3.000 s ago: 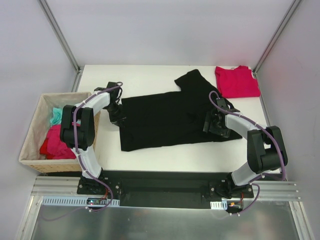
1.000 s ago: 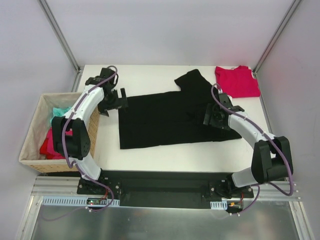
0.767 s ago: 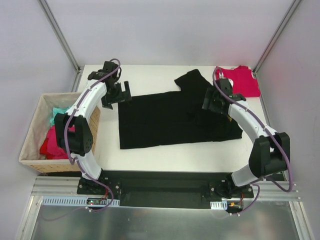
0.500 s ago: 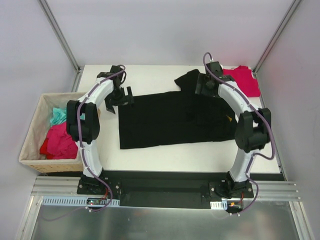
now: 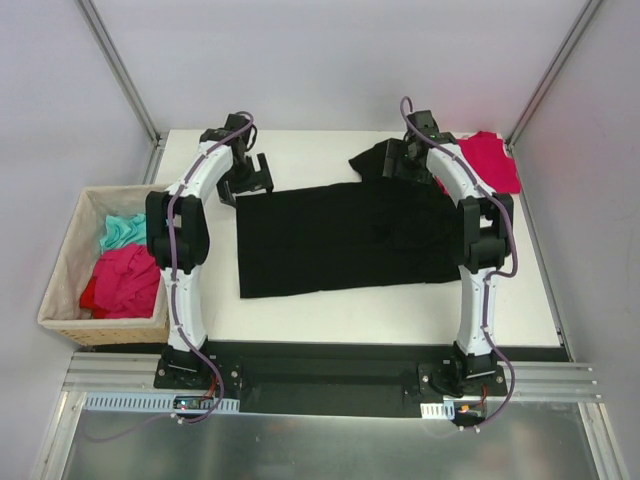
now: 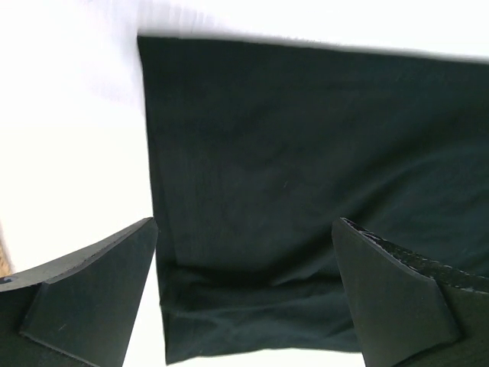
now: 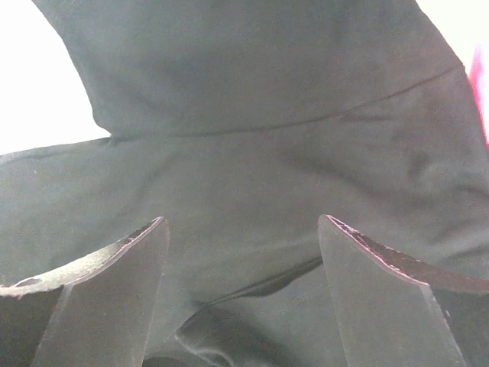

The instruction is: Fold and stack the t-shirts

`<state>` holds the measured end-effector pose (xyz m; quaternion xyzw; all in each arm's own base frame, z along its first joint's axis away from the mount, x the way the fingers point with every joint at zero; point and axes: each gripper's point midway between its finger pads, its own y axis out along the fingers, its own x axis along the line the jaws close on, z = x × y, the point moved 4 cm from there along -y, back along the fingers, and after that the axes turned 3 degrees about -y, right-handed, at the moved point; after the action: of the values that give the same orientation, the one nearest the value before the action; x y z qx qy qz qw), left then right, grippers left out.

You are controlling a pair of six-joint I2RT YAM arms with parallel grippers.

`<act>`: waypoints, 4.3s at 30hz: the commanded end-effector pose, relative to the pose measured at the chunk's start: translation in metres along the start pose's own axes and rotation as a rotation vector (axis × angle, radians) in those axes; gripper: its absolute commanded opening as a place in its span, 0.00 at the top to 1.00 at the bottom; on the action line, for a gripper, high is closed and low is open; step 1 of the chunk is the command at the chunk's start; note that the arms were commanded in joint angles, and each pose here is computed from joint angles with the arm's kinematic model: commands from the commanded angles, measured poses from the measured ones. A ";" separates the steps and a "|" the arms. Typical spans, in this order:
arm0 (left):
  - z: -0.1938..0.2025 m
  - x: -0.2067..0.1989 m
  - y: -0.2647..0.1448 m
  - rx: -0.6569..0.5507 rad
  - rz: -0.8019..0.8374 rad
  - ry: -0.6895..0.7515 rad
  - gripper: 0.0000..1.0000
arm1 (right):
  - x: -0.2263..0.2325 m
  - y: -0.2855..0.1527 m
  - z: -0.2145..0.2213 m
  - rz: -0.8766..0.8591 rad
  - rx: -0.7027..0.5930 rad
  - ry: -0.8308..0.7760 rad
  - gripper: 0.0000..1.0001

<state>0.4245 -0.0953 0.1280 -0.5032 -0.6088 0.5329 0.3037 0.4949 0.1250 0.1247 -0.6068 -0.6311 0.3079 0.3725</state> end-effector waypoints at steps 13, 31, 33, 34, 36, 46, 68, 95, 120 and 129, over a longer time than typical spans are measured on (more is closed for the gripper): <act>-0.001 -0.014 0.055 0.125 -0.008 -0.073 0.01 | -0.035 0.009 0.007 -0.038 0.104 0.121 0.17; 0.011 -0.008 0.068 0.190 -0.032 -0.077 0.01 | -0.047 0.031 0.070 -0.048 0.306 0.264 0.18; 0.015 -0.005 0.066 0.196 -0.037 -0.071 0.01 | -0.048 0.021 0.066 -0.050 0.265 0.262 0.18; 0.019 -0.002 0.067 0.207 -0.047 -0.069 0.01 | -0.050 0.020 0.077 -0.042 0.285 0.275 0.18; 0.021 0.000 0.063 0.207 -0.048 -0.058 0.01 | -0.049 0.010 0.075 -0.050 0.261 0.277 0.18; 0.049 0.014 0.042 0.244 -0.060 -0.005 0.01 | -0.049 -0.024 0.113 -0.001 0.239 0.279 0.18; 0.113 0.050 0.002 0.226 -0.083 0.035 0.01 | -0.043 -0.078 0.177 0.099 0.200 0.153 0.17; 0.053 0.020 0.049 0.213 -0.118 0.043 0.01 | -0.043 -0.017 0.128 0.216 0.252 0.022 0.17; 0.108 0.041 0.046 0.302 -0.226 0.079 0.01 | -0.039 -0.042 0.194 0.253 0.366 -0.049 0.15; 0.116 0.048 0.039 0.281 -0.245 0.081 0.01 | -0.044 -0.054 0.207 0.264 0.352 -0.048 0.15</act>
<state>0.3291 -0.1024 0.0568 -0.4236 -0.5548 0.5697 0.4338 0.3128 0.1019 0.0578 -0.6024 -0.5218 0.4390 0.4149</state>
